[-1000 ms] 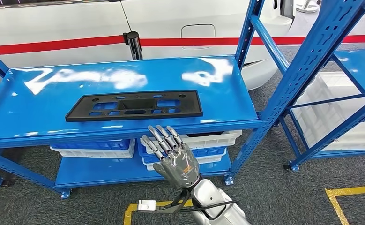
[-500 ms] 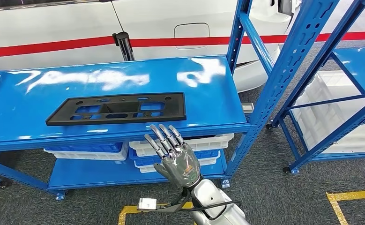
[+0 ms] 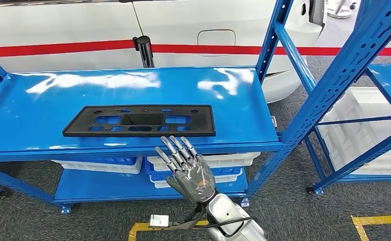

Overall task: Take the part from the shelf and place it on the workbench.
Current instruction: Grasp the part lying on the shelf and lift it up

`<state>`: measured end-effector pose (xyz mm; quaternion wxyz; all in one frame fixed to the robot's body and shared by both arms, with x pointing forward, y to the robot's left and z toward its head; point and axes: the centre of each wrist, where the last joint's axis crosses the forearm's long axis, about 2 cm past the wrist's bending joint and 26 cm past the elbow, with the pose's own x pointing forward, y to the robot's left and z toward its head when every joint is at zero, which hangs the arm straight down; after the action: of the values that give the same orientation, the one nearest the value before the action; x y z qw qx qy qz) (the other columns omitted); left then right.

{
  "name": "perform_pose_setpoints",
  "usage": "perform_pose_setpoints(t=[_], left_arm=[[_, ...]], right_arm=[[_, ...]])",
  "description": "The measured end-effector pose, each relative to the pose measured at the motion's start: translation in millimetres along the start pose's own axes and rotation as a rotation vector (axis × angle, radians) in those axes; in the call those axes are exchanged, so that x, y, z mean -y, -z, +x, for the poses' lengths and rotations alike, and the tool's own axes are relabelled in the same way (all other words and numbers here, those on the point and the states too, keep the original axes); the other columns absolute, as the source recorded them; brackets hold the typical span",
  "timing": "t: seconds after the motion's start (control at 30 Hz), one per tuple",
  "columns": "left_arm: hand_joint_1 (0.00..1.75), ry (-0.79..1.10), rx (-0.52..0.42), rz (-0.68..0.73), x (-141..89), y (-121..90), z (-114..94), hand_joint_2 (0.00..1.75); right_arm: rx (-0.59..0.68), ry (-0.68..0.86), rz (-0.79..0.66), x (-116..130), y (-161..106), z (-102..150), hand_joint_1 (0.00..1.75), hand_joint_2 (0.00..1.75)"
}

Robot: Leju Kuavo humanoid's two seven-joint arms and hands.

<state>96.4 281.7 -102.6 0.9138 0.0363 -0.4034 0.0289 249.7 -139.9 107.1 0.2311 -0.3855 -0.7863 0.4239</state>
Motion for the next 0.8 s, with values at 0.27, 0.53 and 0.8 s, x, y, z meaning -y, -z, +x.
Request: perform_pose_setpoints(t=[0.27,0.53,0.8], left_arm=[[0.0,-0.001,-0.001,0.001,0.3,-0.1,0.0,0.0],[0.0,-0.003,-0.006,0.008,-2.0,-1.5,-2.4,0.0],[0.0,-0.006,-0.006,0.01,-1.7,-1.5,-2.3,0.0]], right_arm=[[0.001,0.005,-0.006,0.1,3.1,1.1,0.0,1.75],[-0.001,0.012,-0.004,-1.2,4.2,2.9,0.0,1.75],[0.001,0.013,-0.009,-0.7,6.8,2.9,0.0,1.75]])
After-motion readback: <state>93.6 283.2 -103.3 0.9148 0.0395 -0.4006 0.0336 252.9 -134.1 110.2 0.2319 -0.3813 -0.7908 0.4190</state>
